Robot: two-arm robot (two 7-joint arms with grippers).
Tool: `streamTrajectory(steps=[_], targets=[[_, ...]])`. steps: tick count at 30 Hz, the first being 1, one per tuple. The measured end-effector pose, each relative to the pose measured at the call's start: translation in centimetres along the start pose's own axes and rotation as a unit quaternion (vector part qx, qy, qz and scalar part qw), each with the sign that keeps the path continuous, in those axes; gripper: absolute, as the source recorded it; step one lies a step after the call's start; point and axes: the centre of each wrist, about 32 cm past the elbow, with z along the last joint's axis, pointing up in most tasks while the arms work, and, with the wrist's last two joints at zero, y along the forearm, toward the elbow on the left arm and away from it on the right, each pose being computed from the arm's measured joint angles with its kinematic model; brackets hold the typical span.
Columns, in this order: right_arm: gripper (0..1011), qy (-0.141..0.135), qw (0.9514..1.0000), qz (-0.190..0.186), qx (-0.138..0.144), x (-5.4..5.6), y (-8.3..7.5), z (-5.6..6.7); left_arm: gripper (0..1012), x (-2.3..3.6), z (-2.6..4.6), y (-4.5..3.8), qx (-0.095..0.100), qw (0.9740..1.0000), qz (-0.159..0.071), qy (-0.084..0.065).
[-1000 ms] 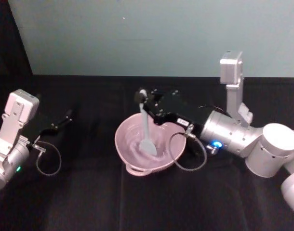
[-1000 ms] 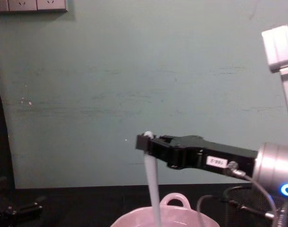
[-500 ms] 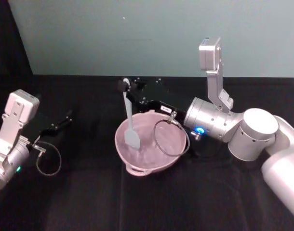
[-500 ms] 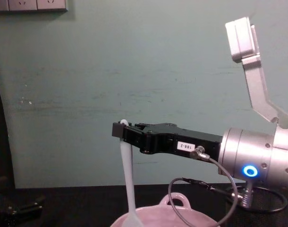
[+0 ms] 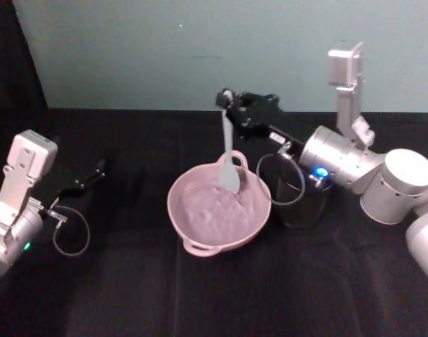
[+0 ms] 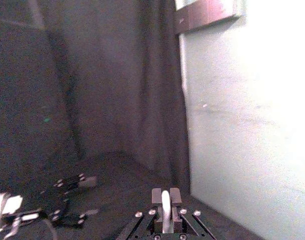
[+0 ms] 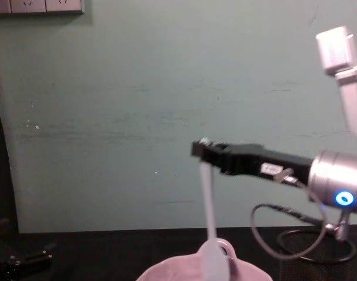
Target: Use the one hand to pick up the spoon and stir the clear water in the bowl.
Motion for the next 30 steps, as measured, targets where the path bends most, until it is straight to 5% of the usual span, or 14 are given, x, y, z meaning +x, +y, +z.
streamTrajectory(steps=[7, 14, 19, 30], targets=[[107, -0.015, 0.9989, -0.029, 0.034, 0.5, -1.7, 2.3, 1011, 0.0, 0.0, 0.0, 0.0, 1.0, 0.0, 0.0], [107, -0.028, 0.9957, -0.037, 0.08, -0.1, -3.1, 6.0, 1011, 0.0, 0.0, 0.0, 0.0, 1.0, 0.0, 0.0], [107, -0.028, 0.9948, -0.052, 0.083, -0.3, -4.5, 8.0, 1011, 0.0, 0.0, 0.0, 0.0, 1.0, 0.0, 0.0], [107, -0.012, 0.9929, -0.098, 0.067, -0.3, -7.7, 8.8, 1011, 0.0, 0.0, 0.0, 0.0, 1.0, 0.0, 0.0]])
